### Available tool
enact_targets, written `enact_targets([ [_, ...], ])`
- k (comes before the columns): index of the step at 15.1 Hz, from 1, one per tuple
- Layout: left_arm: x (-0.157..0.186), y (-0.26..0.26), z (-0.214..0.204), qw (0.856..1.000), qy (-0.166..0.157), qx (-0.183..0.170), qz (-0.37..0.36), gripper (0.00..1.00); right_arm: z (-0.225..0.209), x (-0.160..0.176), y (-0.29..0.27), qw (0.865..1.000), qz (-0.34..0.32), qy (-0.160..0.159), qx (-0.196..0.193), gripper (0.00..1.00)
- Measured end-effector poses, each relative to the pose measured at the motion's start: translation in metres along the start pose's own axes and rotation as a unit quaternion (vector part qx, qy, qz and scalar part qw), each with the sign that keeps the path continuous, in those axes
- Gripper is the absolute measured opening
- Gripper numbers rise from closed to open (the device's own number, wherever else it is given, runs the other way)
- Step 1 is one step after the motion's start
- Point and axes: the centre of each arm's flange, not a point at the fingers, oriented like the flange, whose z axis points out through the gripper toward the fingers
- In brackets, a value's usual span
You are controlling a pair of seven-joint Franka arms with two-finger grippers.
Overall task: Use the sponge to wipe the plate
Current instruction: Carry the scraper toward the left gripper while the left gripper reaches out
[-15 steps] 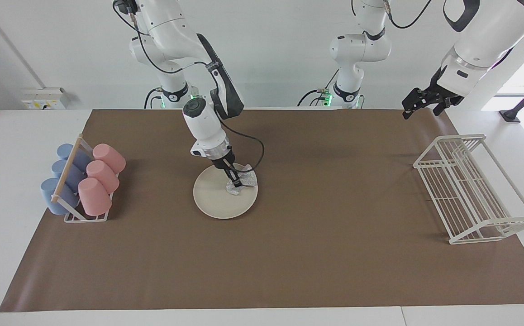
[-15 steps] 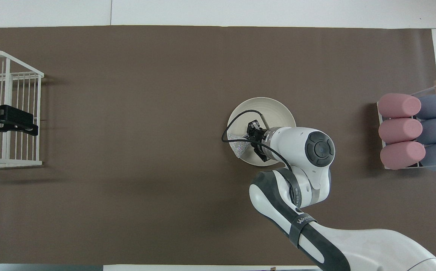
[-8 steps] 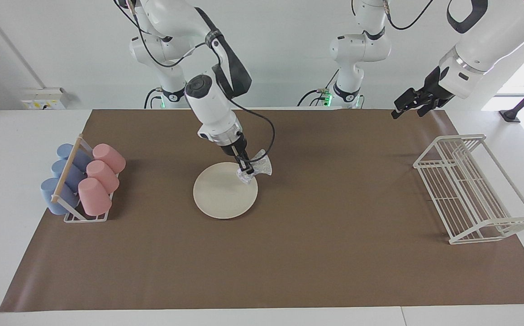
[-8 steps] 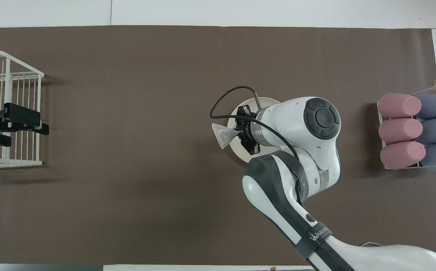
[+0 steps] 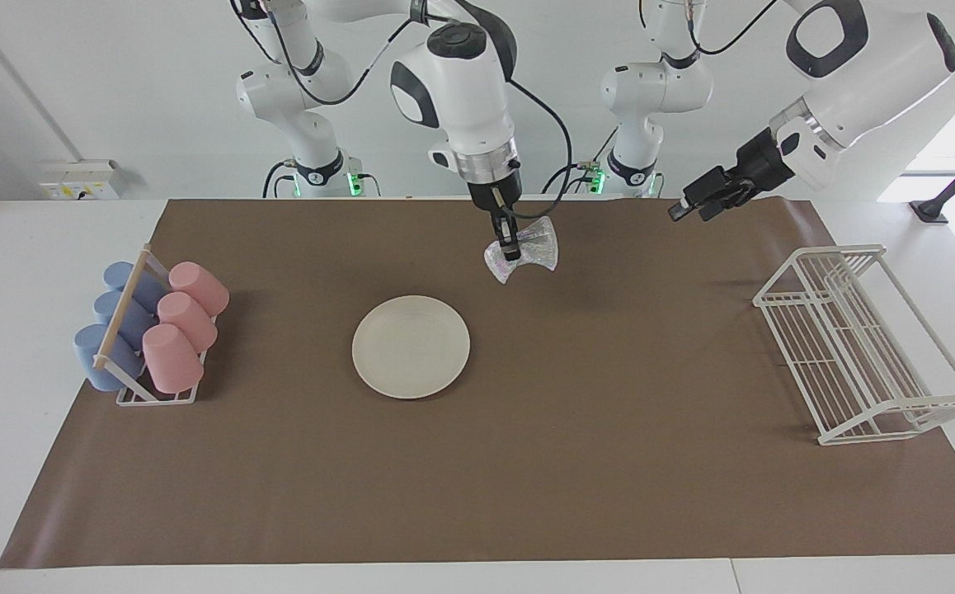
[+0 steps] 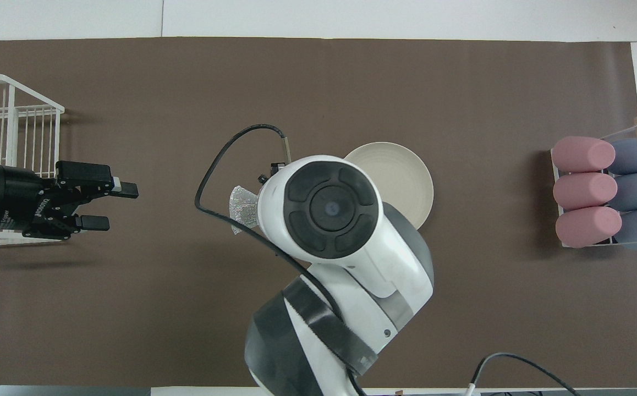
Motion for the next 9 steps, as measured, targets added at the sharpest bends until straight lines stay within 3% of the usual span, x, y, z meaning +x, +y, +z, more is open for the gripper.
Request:
enact_targets([
  [3,0.005,-0.007,0.026,0.997,-0.03,-0.067,-0.027,1.0,0.007,-0.028,0.024,1.0,0.006,0.016,0.005,0.1],
  [9,0.032,-0.013,0.082,0.989,-0.082,-0.119,-0.006,1.0,-0.005,-0.032,0.02,1.0,0.013,0.009,0.016,0.1],
])
